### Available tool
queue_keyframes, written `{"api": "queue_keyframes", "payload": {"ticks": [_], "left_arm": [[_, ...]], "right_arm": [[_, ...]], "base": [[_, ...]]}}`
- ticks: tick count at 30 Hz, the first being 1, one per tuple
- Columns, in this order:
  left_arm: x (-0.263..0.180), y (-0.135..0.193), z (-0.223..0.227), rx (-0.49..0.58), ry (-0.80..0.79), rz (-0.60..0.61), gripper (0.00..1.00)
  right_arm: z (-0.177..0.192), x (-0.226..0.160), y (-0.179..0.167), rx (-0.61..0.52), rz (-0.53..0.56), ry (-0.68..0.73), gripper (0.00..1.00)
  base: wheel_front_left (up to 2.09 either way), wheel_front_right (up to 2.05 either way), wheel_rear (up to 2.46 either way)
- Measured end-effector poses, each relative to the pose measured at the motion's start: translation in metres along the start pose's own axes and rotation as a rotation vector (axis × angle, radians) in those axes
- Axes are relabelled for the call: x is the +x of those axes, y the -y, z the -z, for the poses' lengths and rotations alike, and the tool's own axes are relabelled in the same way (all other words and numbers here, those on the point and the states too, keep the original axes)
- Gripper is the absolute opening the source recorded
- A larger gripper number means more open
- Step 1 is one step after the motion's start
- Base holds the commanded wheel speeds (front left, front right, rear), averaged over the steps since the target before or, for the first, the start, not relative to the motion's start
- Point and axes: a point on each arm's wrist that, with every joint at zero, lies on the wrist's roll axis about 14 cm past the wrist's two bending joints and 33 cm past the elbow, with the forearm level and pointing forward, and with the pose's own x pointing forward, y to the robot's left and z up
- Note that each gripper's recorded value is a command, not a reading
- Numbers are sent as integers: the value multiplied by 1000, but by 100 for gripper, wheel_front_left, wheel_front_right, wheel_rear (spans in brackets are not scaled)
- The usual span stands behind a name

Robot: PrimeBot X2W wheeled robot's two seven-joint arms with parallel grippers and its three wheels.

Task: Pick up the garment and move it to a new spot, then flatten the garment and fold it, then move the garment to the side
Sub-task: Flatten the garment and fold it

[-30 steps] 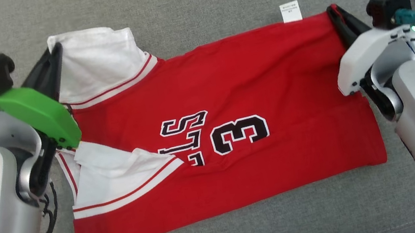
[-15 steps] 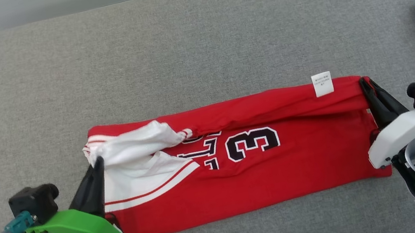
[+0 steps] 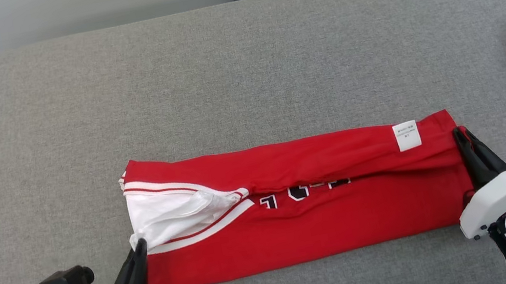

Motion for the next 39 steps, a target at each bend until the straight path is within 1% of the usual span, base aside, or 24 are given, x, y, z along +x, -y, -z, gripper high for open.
{"api": "queue_keyframes", "payload": {"ticks": [4, 5, 6, 7, 8, 13, 15, 18, 23, 26, 29, 30, 31, 32, 35, 37, 39], "left_arm": [[-5, -4, 14, -10, -26, -16, 0], [-6, -5, 16, -13, -24, -19, 25], [-6, -6, 15, -14, -15, -23, 65], [-7, -7, 13, -9, 3, -28, 100], [-7, -8, 10, -7, 22, -39, 100], [-10, -12, -9, -14, 139, -76, 100], [-12, -12, -22, -27, 208, -93, 100], [-15, -17, -37, -9, 283, -130, 100], [-16, -17, -43, 36, 321, -151, 100], [-13, -15, -44, 46, 328, -155, 100], [-9, -15, -46, 60, 337, -160, 100], [-8, -14, -47, 60, 342, -162, 100], [-7, -16, -49, 63, 348, -170, 100], [-8, -18, -50, 62, 352, -176, 100], [-11, -29, -58, 75, 374, -204, 100], [-16, -42, -67, 87, 397, -236, 100], [-19, -47, -70, 87, 407, -252, 100]], "right_arm": [[4, -6, 1, 6, 8, -6, 0], [5, -7, 2, 8, 13, -7, 19], [5, -9, 4, 12, 19, -4, 45], [5, -10, 5, 14, 25, -2, 96], [6, -12, 7, 19, 32, 1, 100], [6, -20, 15, 42, 70, 25, 100], [5, -24, 19, 52, 87, 34, 100], [-2, -29, 27, 57, 117, 60, 100], [-3, -34, 33, 45, 143, 44, 100], [4, -31, 29, 38, 129, -12, 100], [13, -18, 19, 28, 92, -90, 100], [18, -15, 18, 20, 85, -122, 100], [29, -10, 18, 13, 77, -183, 100], [34, -9, 18, 12, 75, -205, 100], [49, -5, 20, -20, 69, -286, 100], [64, -3, 14, -18, 48, -355, 100], [70, -2, 9, -4, 35, -383, 100]], "base": [[0, 0, 0], [0, 0, 0], [0, 0, 0], [0, 0, 0], [0, 0, 0], [0, 0, 0], [0, 0, 0], [0, 0, 0], [0, 0, 0], [0, 0, 0], [0, 0, 0], [0, 0, 0], [0, 0, 0], [0, 0, 0], [0, 0, 0], [0, 0, 0], [0, 0, 0]]}}
